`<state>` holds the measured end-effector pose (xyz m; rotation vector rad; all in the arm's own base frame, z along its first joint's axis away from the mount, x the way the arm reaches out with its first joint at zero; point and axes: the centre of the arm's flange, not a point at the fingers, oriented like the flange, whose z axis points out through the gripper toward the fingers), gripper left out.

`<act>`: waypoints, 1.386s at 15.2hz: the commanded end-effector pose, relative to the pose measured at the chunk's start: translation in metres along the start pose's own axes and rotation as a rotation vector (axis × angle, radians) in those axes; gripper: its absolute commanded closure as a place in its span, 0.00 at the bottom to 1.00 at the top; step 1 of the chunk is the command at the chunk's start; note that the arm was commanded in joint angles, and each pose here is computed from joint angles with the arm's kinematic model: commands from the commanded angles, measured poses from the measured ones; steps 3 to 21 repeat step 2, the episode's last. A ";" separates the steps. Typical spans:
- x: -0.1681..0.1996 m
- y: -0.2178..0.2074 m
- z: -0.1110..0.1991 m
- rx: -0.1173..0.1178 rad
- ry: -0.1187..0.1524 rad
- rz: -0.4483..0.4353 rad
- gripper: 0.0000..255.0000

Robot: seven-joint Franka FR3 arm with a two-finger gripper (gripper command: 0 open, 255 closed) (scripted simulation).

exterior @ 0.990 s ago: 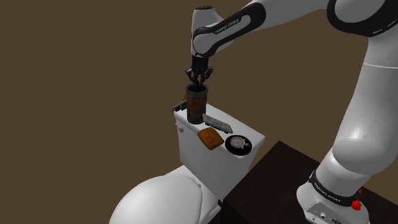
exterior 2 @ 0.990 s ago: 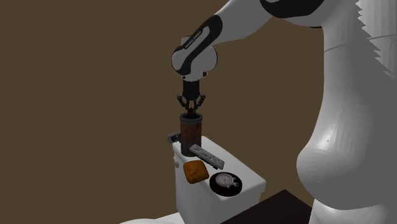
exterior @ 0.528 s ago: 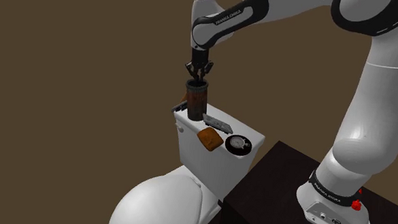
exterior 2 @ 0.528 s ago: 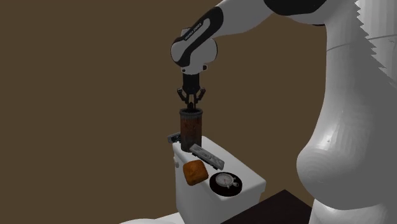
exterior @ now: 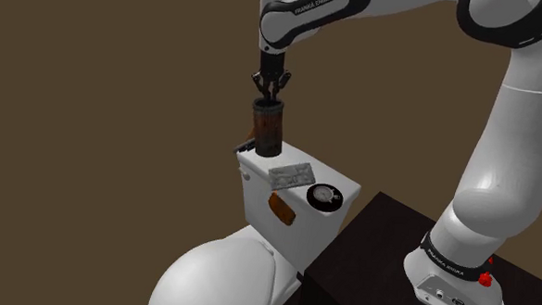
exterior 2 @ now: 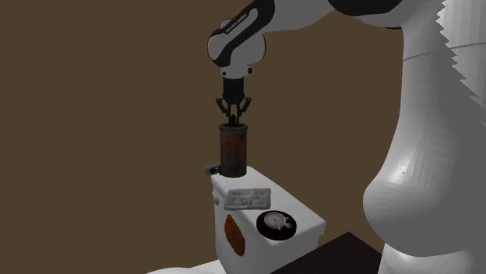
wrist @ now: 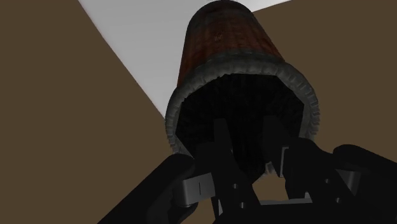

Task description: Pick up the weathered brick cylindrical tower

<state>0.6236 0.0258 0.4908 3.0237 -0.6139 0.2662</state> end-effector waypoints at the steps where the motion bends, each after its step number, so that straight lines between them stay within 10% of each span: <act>1: 0.001 0.001 -0.007 0.001 0.001 0.000 1.00; 21: 0.001 0.001 -0.007 0.001 0.001 0.000 1.00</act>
